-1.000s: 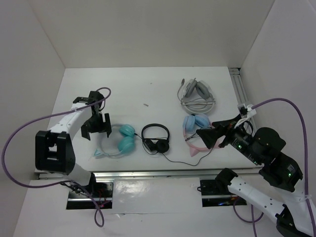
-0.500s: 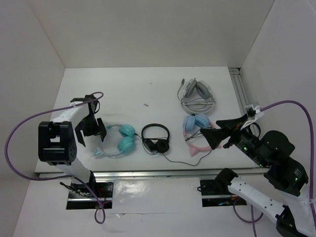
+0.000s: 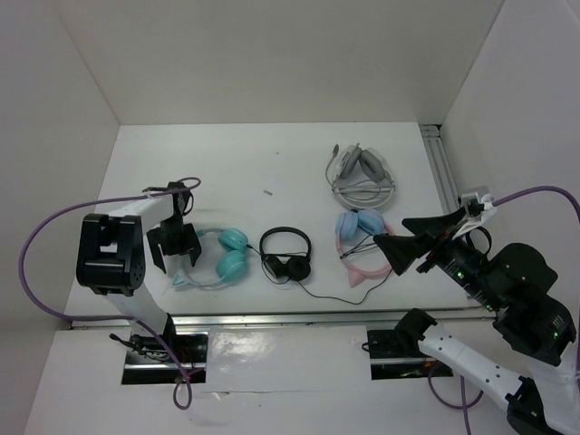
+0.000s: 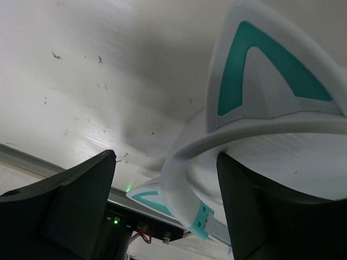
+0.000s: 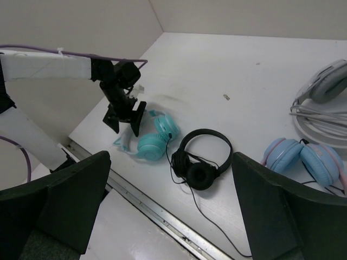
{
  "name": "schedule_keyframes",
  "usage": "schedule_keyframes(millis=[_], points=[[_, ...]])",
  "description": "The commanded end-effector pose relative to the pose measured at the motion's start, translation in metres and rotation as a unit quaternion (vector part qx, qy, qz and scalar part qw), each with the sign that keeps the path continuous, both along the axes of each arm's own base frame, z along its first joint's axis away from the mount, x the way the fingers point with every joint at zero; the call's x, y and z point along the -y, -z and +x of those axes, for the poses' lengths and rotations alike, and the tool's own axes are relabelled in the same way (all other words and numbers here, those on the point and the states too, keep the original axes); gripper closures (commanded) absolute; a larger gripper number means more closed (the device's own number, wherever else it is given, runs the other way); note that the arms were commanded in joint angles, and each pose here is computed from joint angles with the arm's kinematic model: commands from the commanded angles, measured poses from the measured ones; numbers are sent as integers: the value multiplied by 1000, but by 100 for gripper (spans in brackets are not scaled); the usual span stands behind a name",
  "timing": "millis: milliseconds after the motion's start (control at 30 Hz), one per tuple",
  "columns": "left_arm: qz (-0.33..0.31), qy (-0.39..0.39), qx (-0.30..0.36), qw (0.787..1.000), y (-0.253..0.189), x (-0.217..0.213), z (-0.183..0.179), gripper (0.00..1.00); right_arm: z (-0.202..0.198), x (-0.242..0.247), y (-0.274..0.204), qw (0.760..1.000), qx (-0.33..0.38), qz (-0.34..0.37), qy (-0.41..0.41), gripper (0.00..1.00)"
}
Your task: Wrap the headphones
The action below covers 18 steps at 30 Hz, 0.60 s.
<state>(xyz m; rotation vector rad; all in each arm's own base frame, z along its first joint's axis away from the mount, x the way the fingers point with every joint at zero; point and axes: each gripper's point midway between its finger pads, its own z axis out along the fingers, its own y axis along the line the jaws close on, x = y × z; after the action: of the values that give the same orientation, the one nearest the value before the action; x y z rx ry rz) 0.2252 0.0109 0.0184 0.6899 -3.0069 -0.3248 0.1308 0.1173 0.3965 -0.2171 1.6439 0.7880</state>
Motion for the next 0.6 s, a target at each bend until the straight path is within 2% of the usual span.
schedule_keyframes(millis=[0,67,267,400,467,567], points=[[6,-1,1,1000,9,0,1,12,-4,8,-25,999,31,14,7,0],[6,-1,8,1000,10,0,4,15,-3,7,-27,999,31,14,7,0],[-4,7,3,1000,18,3,3,38,-3,7,-29,999,34,17,7,0],[-14,5,3,1000,21,3,4,38,-3,4,-31,999,34,17,2,0],[-20,9,-2,1000,23,5,3,41,-5,5,-35,999,35,24,2,0],[-32,4,-11,999,29,4,2,39,-7,7,-40,999,40,28,2,0]])
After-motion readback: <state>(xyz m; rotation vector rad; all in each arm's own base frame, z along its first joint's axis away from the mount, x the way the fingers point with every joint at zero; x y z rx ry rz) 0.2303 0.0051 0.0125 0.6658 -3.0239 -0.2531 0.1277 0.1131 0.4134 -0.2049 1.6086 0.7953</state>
